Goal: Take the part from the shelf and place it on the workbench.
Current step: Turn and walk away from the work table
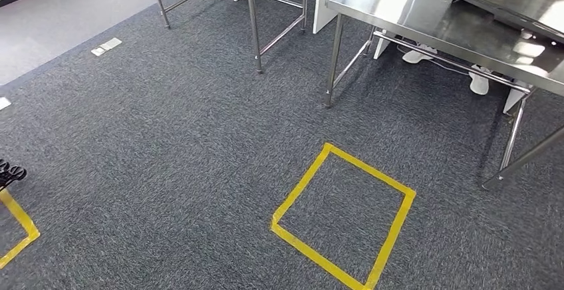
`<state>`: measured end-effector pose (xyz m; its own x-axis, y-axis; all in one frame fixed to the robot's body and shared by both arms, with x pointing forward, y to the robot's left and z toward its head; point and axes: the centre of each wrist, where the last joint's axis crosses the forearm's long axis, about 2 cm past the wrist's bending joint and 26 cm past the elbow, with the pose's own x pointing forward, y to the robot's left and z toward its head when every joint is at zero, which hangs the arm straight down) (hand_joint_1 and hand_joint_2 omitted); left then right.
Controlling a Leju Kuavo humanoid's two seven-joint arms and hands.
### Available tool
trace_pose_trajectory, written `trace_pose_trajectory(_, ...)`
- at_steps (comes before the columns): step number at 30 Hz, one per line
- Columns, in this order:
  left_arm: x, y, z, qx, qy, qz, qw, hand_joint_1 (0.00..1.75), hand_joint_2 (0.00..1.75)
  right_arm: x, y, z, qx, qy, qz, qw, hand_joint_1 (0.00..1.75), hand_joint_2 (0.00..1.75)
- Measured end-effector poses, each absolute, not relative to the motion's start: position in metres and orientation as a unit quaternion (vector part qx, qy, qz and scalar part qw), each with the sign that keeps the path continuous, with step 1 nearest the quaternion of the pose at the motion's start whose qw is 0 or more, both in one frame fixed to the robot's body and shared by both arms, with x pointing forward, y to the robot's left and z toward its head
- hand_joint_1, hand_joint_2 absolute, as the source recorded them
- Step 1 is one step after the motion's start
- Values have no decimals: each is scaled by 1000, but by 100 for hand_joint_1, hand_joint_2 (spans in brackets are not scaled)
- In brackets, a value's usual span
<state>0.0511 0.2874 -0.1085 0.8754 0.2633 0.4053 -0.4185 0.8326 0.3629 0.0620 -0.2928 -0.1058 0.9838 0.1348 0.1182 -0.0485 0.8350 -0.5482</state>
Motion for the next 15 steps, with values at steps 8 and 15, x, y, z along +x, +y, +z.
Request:
trace_pose_trajectory(8,55,288,-108,225,-176,179,941,0,0,62,-293,-106,-286,-74,50,954,0,0)
trace_pose_trajectory(15,57,288,-108,222,-183,175,942,0,0,63,-293,-106,-287,-69,51,954,0,0)
